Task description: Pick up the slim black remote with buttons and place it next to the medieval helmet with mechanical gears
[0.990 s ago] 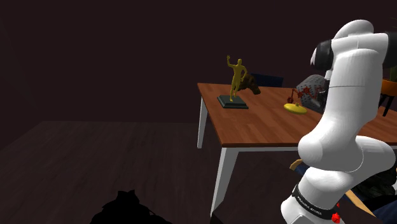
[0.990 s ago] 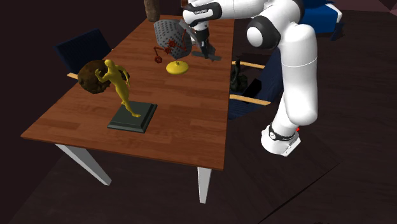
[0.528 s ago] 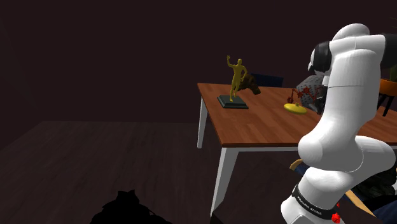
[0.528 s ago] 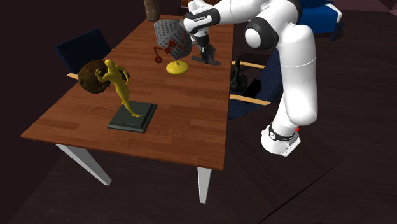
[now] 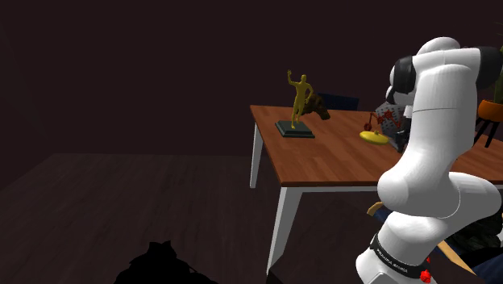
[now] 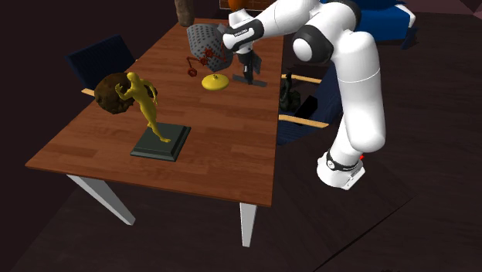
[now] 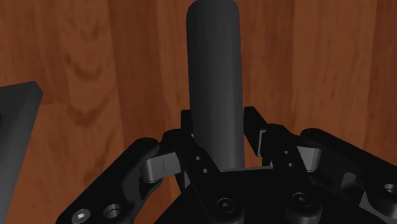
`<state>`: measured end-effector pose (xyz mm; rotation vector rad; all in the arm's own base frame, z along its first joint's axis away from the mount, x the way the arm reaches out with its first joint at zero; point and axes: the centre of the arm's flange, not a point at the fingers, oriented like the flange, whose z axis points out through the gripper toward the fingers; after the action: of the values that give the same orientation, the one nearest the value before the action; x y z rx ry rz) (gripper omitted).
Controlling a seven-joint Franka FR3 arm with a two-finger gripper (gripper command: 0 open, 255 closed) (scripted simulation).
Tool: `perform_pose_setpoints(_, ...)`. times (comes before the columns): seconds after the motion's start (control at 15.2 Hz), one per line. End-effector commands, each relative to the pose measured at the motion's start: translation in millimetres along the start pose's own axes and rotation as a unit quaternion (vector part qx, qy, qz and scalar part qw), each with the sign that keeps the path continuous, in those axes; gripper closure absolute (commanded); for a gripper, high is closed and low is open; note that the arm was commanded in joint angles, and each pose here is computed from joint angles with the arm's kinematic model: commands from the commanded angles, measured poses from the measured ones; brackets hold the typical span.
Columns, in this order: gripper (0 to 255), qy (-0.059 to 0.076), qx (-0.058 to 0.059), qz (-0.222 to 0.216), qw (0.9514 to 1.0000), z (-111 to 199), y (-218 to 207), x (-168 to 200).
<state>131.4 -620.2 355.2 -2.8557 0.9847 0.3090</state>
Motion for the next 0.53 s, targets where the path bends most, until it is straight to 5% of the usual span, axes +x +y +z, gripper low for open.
perform_pose_setpoints(0.0, 255, 0.000, 0.000, 0.000, 1.0000, 10, 1, 2)
perform_pose_setpoints(0.46, 255, 0.000, 0.000, 0.000, 1.0000, 33, 2, 7)
